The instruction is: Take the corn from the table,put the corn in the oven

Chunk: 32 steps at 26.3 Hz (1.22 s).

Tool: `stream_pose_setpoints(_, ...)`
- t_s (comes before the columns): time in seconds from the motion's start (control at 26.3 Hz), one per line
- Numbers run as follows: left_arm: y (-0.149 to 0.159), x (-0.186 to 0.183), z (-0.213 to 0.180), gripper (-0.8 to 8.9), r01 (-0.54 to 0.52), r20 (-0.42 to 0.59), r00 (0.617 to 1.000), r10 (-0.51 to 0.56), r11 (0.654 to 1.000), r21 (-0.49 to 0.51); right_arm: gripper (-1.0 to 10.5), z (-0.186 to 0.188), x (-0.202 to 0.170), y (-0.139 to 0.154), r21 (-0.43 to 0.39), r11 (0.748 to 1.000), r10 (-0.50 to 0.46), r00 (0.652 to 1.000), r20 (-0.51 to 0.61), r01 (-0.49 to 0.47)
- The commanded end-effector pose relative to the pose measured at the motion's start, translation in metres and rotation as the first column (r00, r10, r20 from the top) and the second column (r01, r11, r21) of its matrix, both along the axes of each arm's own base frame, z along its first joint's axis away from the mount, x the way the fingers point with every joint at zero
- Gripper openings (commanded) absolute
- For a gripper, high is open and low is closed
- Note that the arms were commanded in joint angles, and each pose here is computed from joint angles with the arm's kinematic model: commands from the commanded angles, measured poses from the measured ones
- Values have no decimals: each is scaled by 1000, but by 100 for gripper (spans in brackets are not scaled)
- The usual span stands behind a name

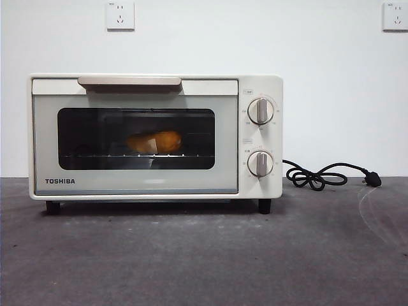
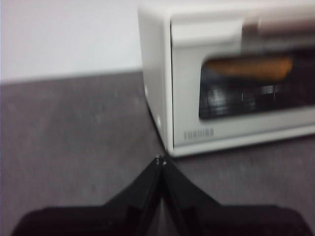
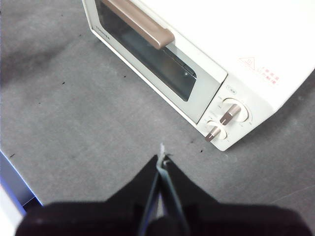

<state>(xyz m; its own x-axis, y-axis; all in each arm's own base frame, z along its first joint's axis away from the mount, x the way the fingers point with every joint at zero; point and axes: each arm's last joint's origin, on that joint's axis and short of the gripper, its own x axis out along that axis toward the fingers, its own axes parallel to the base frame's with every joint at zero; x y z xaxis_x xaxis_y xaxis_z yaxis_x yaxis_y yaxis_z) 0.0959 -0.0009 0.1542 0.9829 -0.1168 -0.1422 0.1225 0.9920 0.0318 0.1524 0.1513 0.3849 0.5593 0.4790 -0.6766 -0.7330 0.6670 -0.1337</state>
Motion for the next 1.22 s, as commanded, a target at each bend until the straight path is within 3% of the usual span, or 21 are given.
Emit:
stream_pose_setpoints(0.04,1,0,-3,-3,-10,-16,1000,10,1000,-9,1,0,1,1,4,1000,-2,1000,3,2)
stream_pose_setpoints(1.22,1,0,-1,-3,-13,3,1000,13,999,-30,1,0,1,1,5,1000,-2,1000,4,2)
